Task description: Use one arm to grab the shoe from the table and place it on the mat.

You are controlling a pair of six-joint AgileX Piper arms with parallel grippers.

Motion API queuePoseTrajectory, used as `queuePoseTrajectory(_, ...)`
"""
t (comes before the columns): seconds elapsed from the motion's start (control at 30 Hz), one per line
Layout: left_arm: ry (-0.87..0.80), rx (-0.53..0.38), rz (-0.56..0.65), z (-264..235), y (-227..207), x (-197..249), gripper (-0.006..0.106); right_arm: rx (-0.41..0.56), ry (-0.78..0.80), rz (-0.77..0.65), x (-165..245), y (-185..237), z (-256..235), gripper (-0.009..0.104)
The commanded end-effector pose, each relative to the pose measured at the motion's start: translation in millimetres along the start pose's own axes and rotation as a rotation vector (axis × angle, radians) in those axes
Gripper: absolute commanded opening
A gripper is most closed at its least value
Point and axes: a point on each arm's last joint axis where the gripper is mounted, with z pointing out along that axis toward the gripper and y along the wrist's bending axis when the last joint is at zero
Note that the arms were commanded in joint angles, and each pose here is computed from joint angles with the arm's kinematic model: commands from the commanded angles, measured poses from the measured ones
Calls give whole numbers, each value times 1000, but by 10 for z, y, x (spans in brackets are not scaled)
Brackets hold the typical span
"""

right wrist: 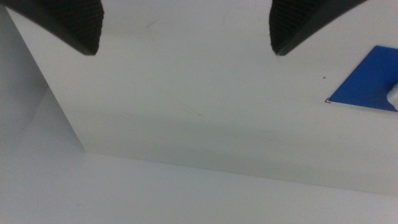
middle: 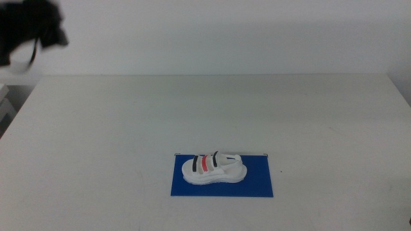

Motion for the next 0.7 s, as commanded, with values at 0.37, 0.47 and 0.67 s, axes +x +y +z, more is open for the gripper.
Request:
queuePoseTrajectory(0.37, -433, 127, 131, -191, 821, 1265, 94, 7, -64, -21, -48, -5, 5, 78)
queuePoseTrajectory(0.47, -487, 128, 152, -249, 928, 1535, 94, 7, -64, -21, -48, -5, 5, 78)
queuePoseTrajectory(0.67, -570, 95, 215, -271, 1099, 1989, 94, 7, -64, -21, -48, -5, 5, 78)
